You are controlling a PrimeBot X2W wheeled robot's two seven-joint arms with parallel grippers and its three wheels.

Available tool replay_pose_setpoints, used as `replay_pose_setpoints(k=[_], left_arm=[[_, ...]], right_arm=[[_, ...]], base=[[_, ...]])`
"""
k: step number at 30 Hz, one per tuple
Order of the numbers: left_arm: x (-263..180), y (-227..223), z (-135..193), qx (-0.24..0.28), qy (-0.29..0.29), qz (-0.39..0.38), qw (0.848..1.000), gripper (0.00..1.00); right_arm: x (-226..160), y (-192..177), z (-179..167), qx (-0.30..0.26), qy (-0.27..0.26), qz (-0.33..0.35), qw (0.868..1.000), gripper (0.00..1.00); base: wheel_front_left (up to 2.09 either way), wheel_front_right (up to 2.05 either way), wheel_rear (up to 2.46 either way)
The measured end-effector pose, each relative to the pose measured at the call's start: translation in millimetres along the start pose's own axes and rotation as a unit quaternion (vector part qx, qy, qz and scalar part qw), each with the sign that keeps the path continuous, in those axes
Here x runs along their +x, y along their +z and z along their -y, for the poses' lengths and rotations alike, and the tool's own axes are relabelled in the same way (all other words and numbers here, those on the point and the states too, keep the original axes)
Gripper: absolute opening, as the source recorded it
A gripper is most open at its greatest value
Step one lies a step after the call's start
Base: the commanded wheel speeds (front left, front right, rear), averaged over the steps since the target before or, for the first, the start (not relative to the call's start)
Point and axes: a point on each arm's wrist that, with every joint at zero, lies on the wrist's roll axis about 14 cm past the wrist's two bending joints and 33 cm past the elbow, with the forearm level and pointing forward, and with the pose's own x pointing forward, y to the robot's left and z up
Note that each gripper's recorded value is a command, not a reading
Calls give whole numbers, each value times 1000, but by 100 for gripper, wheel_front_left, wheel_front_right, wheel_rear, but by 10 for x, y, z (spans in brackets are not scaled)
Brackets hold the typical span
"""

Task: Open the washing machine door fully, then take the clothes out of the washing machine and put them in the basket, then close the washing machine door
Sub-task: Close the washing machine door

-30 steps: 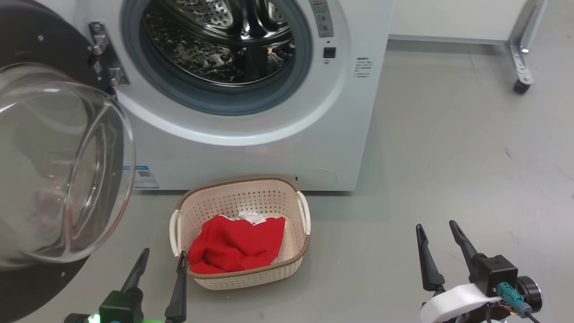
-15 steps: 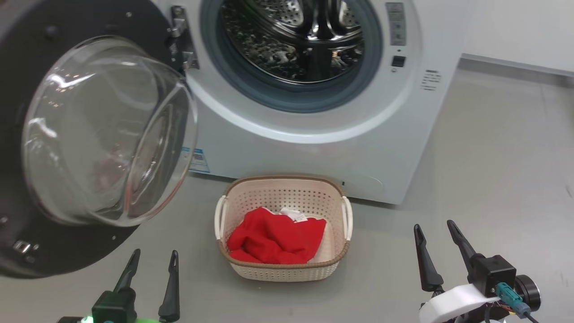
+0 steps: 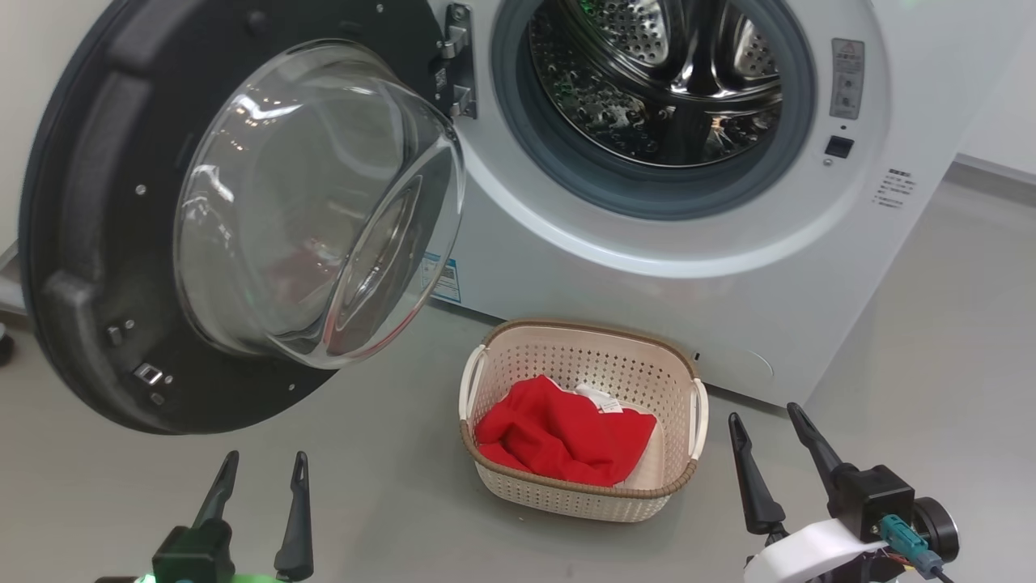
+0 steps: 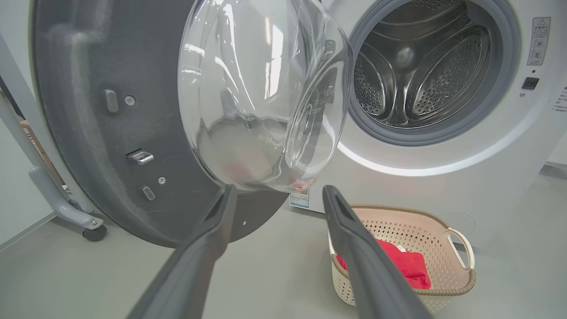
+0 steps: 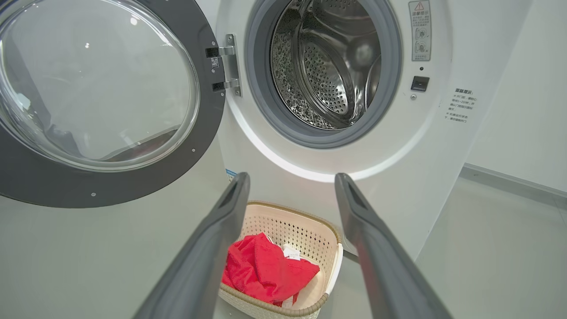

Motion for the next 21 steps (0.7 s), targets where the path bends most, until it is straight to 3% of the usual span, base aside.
replay_pose_setpoints(k=[5,21], left_arm=[[-112,-39,-138,-3,23,-4,1000,100],[-160,-45,-145,-6,23,-3,1000,100]], right_arm=[[20,1,-160,-1,26,-1,1000,100],[-38,-44,-205,-3,30,-9,999,100]], base=[[0,0,0],[0,0,0]])
